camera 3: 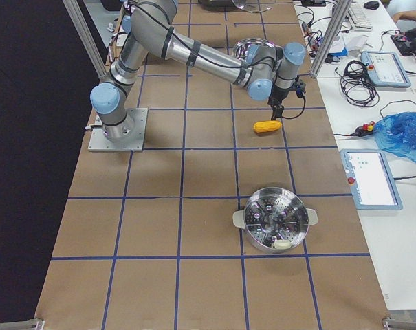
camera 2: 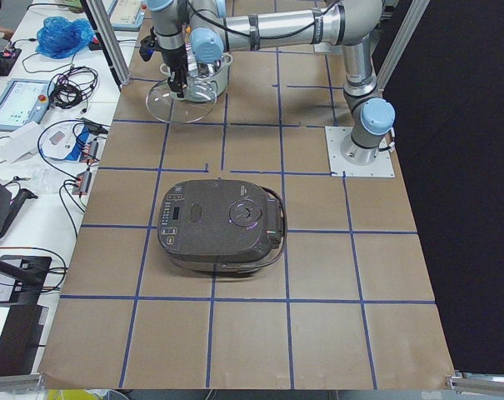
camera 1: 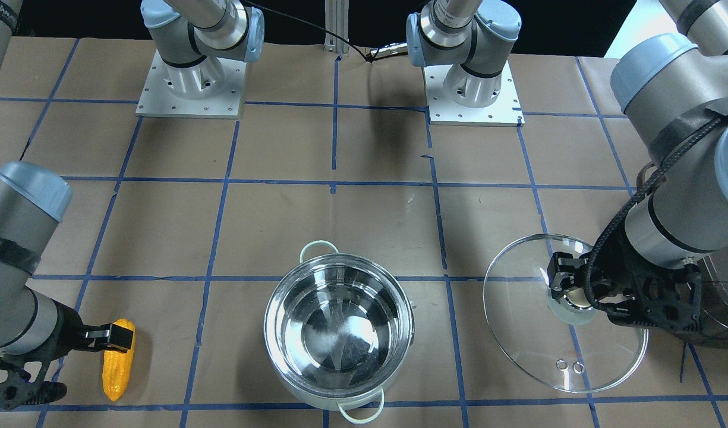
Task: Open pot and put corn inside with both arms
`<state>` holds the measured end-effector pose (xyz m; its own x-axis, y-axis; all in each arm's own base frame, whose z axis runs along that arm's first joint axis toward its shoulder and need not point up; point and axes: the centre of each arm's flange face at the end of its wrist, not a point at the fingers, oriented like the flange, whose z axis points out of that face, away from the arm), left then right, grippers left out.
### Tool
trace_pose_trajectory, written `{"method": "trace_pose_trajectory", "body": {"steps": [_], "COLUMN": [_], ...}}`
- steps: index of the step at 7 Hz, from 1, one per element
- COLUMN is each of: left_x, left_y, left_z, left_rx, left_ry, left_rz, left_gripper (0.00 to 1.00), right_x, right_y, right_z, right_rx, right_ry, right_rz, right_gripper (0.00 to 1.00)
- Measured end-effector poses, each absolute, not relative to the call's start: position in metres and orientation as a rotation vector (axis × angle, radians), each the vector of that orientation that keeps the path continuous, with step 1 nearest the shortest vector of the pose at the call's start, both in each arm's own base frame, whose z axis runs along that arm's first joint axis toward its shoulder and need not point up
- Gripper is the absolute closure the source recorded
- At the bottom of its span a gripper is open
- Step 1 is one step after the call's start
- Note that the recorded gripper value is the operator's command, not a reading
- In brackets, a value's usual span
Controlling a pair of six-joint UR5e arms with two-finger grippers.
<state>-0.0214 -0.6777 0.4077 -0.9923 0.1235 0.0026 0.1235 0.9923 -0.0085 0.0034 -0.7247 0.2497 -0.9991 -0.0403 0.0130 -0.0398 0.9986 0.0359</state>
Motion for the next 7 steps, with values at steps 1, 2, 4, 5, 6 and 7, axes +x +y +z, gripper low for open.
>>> {"method": "trace_pose_trajectory", "body": {"steps": [1,2,4,5,6,7], "left_x": [-0.012,-0.007,-0.003,-0.003,-0.002,-0.001], "left_y": [-0.679,-0.681,-0.685,-0.688,-0.692,-0.697], "left_z": [0.370,0.333,0.286,0.270,0.253,0.238], "left_rx": [-0.200,-0.207,-0.207,-0.200,-0.191,-0.190], "left_ry": [-3.123,-3.108,-3.094,-3.087,-3.083,-3.081], "left_rz": [0.062,0.110,0.096,0.073,0.056,0.052], "left_gripper": [0.98,0.98,0.98,0.98,0.98,0.96], "right_x": [0.003,0.003,0.004,0.004,0.004,0.004], "right_y": [-0.726,-0.723,-0.719,-0.718,-0.719,-0.721], "right_z": [0.221,0.203,0.191,0.189,0.193,0.208], "right_rx": [0.065,0.065,0.064,0.061,0.054,0.043], "right_ry": [-3.129,-3.131,-3.133,-3.133,-3.132,-3.129], "right_rz": [-0.068,-0.083,-0.103,-0.110,-0.103,-0.074], "right_gripper": [0.03,0.36,0.80,0.84,0.84,0.84]}}
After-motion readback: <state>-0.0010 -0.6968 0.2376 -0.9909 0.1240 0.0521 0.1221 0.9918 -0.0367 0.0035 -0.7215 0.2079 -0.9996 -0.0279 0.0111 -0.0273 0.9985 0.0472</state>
